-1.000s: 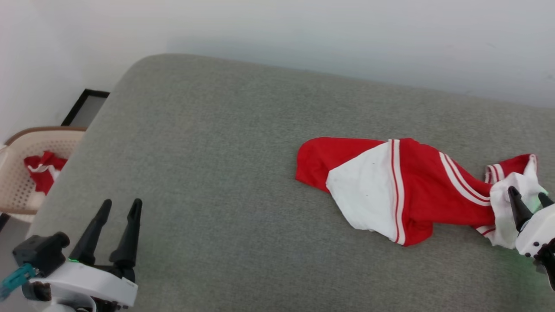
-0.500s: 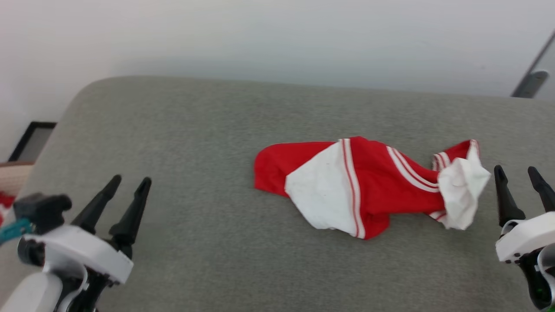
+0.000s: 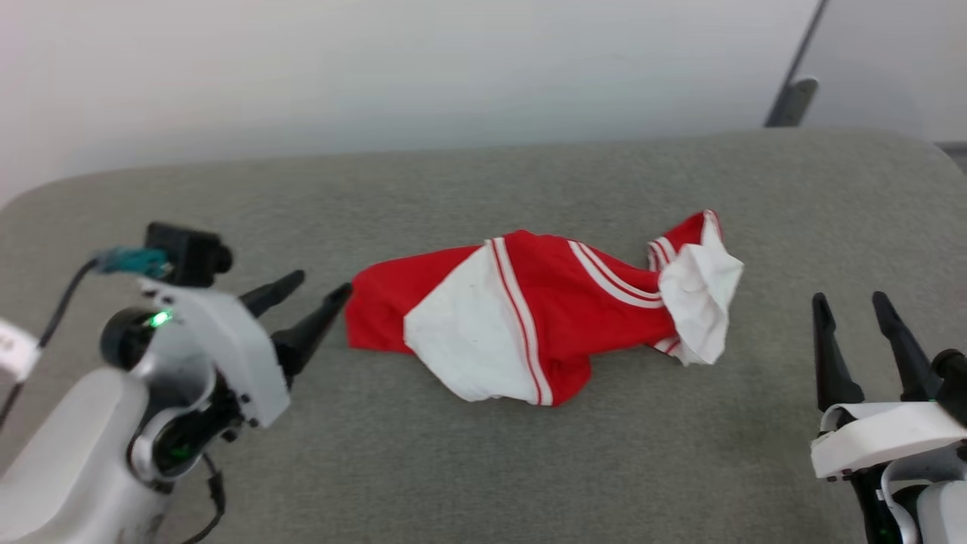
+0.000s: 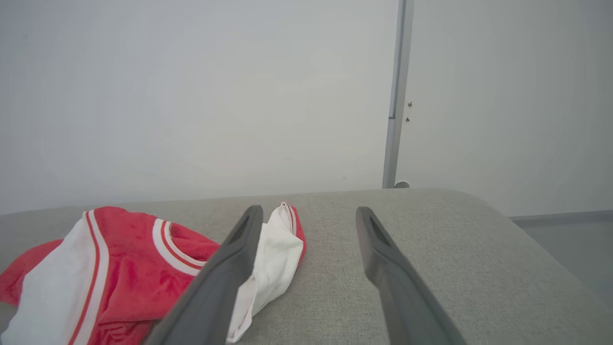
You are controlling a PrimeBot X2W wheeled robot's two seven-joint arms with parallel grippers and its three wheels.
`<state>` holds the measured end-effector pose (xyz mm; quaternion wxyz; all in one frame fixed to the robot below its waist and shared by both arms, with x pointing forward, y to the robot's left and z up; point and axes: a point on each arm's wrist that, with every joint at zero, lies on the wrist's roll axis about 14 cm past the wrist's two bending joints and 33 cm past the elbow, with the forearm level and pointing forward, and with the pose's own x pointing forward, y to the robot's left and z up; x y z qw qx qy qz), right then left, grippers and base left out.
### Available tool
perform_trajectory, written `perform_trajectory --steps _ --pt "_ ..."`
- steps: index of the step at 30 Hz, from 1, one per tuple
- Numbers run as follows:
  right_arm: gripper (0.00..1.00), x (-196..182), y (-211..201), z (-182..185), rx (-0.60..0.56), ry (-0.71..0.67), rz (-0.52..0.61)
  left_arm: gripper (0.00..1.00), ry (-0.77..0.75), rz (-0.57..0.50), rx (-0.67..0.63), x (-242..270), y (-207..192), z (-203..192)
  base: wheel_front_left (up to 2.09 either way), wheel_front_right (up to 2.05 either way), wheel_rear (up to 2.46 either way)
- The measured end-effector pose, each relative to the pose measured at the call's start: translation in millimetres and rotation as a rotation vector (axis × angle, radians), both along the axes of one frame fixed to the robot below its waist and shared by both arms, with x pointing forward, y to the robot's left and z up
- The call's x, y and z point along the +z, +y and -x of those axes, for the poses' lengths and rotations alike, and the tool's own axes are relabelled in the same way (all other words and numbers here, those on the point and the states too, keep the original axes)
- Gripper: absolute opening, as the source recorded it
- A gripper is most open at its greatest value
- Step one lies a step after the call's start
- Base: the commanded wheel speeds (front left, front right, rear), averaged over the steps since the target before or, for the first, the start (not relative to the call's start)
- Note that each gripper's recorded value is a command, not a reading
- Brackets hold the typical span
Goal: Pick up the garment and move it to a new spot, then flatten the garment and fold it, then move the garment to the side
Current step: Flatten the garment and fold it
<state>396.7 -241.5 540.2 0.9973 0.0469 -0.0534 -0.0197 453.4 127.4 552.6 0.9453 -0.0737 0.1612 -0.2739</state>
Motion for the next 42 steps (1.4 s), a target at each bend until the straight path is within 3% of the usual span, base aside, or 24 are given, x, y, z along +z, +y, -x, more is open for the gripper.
perform_trajectory --steps 13,34,35,36,42 --pt "1.00 -15.5 -11.6 6.0 -0.065 0.007 -0.014 1.00 0.186 -0.162 -0.232 -56.0 -68.0 -19.0 0.00 0.00 0.00" --pt "1.00 -40.0 -23.8 -0.7 -0.124 0.053 -0.018 1.00 0.239 -0.185 -0.330 -110.8 -90.2 -44.6 0.00 0.00 0.00" --pt "1.00 -40.8 -23.9 -0.7 -0.124 0.056 -0.018 0.42 0.244 -0.184 -0.328 -112.5 -89.6 -45.3 0.00 0.00 0.00" --pt "1.00 -41.0 -24.2 -1.0 -0.125 0.054 -0.018 0.00 0.253 -0.177 -0.325 -113.7 -89.5 -45.9 0.00 0.00 0.00" --pt "1.00 -42.1 -23.5 -2.5 -0.124 0.055 -0.016 0.00 0.262 -0.172 -0.318 -116.1 -88.4 -49.5 0.00 0.00 0.00"
